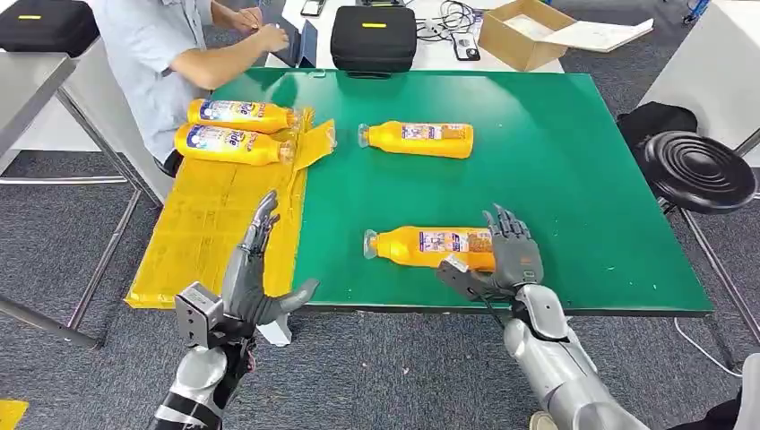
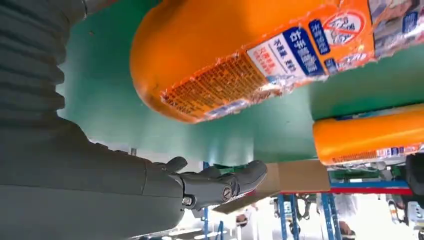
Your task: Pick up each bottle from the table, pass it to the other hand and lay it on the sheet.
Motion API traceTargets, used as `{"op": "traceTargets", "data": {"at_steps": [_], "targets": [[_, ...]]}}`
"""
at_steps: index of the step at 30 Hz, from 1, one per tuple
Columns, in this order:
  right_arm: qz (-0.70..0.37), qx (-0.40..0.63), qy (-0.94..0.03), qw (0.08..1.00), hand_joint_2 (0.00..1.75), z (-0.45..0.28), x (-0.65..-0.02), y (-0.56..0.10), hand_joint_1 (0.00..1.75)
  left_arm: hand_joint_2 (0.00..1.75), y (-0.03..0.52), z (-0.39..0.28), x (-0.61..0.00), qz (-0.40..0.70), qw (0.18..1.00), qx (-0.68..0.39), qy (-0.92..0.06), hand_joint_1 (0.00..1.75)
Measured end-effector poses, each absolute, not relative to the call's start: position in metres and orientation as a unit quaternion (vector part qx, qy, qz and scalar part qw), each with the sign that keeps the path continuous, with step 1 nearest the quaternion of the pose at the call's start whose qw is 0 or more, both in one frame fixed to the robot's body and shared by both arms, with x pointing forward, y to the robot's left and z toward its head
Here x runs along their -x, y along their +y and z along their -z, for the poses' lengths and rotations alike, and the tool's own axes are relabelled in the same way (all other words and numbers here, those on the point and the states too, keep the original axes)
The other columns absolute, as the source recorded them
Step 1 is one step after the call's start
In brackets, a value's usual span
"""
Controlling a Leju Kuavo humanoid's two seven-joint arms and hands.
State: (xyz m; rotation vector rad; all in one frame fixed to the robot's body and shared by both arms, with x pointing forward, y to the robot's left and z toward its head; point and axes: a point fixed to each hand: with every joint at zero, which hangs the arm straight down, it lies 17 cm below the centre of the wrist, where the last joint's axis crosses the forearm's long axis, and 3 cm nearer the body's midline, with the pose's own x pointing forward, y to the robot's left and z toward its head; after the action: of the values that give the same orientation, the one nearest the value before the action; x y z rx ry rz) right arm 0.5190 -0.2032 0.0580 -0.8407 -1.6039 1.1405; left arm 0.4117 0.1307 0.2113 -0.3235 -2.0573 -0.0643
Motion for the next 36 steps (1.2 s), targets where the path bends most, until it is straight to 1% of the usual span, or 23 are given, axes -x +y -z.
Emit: {"op": "traceTargets", "data": {"at_steps": [8, 13, 18, 22, 25, 36], "targets": [[-0.494, 0.331, -0.642, 0.484, 1.75, -0.045, -0.517, -0.198, 0.00, 1.75, 0.126, -0.212, -0.410, 0.031, 0.503, 0.141, -0.852, 0.00], [-0.539, 0.323, -0.609, 0.483, 1.75, -0.034, -0.522, -0.195, 0.00, 1.75, 0.122, -0.216, -0.410, 0.032, 0.499, 0.158, -0.851, 0.00], [-0.576, 0.301, -0.604, 0.462, 1.75, -0.031, -0.525, -0.186, 0.00, 1.75, 0.110, -0.221, -0.412, 0.039, 0.494, 0.184, -0.849, 0.00], [-0.606, 0.295, -0.605, 0.424, 1.75, -0.031, -0.523, -0.177, 0.00, 1.75, 0.100, -0.229, -0.414, 0.054, 0.477, 0.178, -0.859, 0.00], [-0.622, 0.293, -0.594, 0.418, 1.75, -0.026, -0.522, -0.177, 0.00, 1.75, 0.092, -0.230, -0.414, 0.054, 0.477, 0.193, -0.856, 0.00], [-0.639, 0.291, -0.577, 0.417, 1.75, -0.020, -0.524, -0.183, 0.00, 1.75, 0.085, -0.229, -0.417, 0.053, 0.480, 0.205, -0.851, 0.00]]}}
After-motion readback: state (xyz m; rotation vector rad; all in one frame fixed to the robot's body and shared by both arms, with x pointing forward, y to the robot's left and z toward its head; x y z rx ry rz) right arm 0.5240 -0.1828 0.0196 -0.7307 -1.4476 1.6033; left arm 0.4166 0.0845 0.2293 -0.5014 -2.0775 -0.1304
